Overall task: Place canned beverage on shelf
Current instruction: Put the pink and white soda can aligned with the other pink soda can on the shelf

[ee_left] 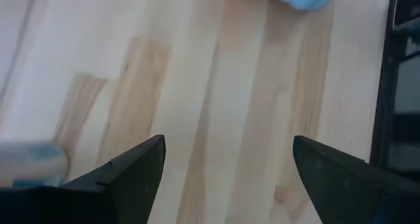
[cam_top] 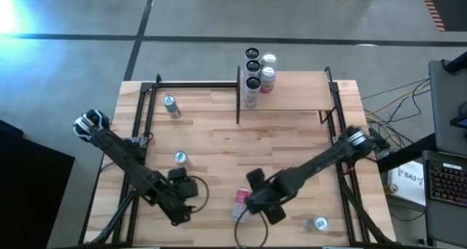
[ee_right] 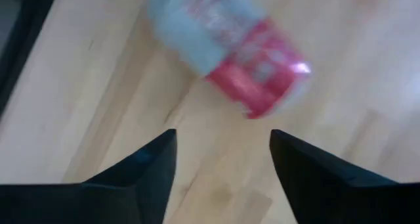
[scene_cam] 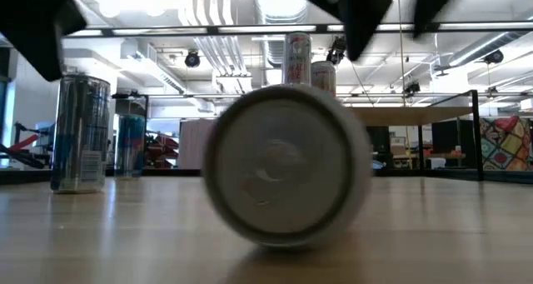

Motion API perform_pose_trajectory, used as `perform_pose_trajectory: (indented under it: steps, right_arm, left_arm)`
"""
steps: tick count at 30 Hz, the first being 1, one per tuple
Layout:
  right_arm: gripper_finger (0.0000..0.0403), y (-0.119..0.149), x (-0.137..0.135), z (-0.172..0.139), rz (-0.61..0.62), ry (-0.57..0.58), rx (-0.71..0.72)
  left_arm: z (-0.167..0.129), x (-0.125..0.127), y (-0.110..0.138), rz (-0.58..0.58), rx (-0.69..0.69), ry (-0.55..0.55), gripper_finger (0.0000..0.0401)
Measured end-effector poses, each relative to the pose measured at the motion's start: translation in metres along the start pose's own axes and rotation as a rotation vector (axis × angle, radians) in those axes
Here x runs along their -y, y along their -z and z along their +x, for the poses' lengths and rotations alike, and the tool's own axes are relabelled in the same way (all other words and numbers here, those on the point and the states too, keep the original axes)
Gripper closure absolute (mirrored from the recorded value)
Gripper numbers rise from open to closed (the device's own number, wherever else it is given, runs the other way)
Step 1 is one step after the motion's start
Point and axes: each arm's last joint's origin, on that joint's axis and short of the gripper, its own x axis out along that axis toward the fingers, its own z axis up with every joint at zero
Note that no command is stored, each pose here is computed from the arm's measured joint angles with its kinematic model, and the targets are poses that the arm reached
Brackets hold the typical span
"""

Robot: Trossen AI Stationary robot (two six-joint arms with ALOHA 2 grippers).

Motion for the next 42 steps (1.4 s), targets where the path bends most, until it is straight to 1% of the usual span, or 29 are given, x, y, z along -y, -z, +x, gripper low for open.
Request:
perform_pose_trajectory:
  steps: [1,4,6,9,12,19,21,22,26,28,34,37,39,42]
  right_arm:
    - [0.0158,-0.003,-0.004,0.006,-0.054,-0.018,-0.043]
    - [0.0124,-0.013,-0.010,0.016,-0.203,-0.003,-0.131]
    - [0.0106,-0.022,-0.011,0.021,-0.254,0.016,-0.141]
    - [0.0092,-0.032,-0.012,0.042,-0.266,0.017,-0.159]
    - [0.0090,-0.033,-0.013,0.067,-0.275,0.011,-0.218]
    - [0.0095,-0.032,-0.015,0.093,-0.261,0.006,-0.257]
    - [0.0098,-0.032,-0.012,0.098,-0.215,0.011,-0.262]
    - [0.0099,-0.032,-0.009,0.102,-0.171,0.013,-0.265]
    - [0.0101,-0.032,0.013,0.108,0.059,-0.019,-0.235]
    - [0.0104,-0.034,0.025,0.107,0.143,-0.014,-0.198]
    - [0.0125,-0.041,0.050,0.095,0.323,0.035,-0.047]
    - [0.0129,-0.039,0.058,0.090,0.413,0.092,0.039]
    - [0.0129,-0.036,0.064,0.090,0.475,0.117,0.098]
    - [0.0129,-0.029,0.070,0.090,0.602,0.162,0.182]
  left_arm:
    - [-0.004,-0.002,0.004,-0.030,0.011,0.003,0.0088]
    - [-0.014,-0.006,0.018,-0.118,0.044,0.014,0.0088]
    - [-0.019,-0.008,0.026,-0.163,0.065,0.017,0.0088]
    - [-0.023,-0.008,0.036,-0.206,0.078,0.020,0.0088]
    - [-0.024,-0.006,0.041,-0.239,0.090,0.014,0.0088]
    - [-0.020,-0.003,0.043,-0.245,0.080,0.006,0.0088]
    - [-0.020,-0.003,0.044,-0.238,0.080,0.005,0.0088]
    - [-0.020,-0.003,0.044,-0.235,0.080,0.006,0.0088]
    - [-0.021,-0.004,0.043,-0.234,0.085,0.005,0.0088]
    - [-0.021,-0.004,0.043,-0.235,0.088,0.005,0.0088]
    - [-0.028,-0.001,0.036,-0.255,0.161,0.002,0.0088]
    - [-0.034,0.001,0.032,-0.264,0.198,-0.006,0.0088]
    - [-0.038,0.000,0.030,-0.265,0.207,-0.028,0.0088]
    - [-0.046,-0.002,0.028,-0.286,0.201,-0.073,0.0088]
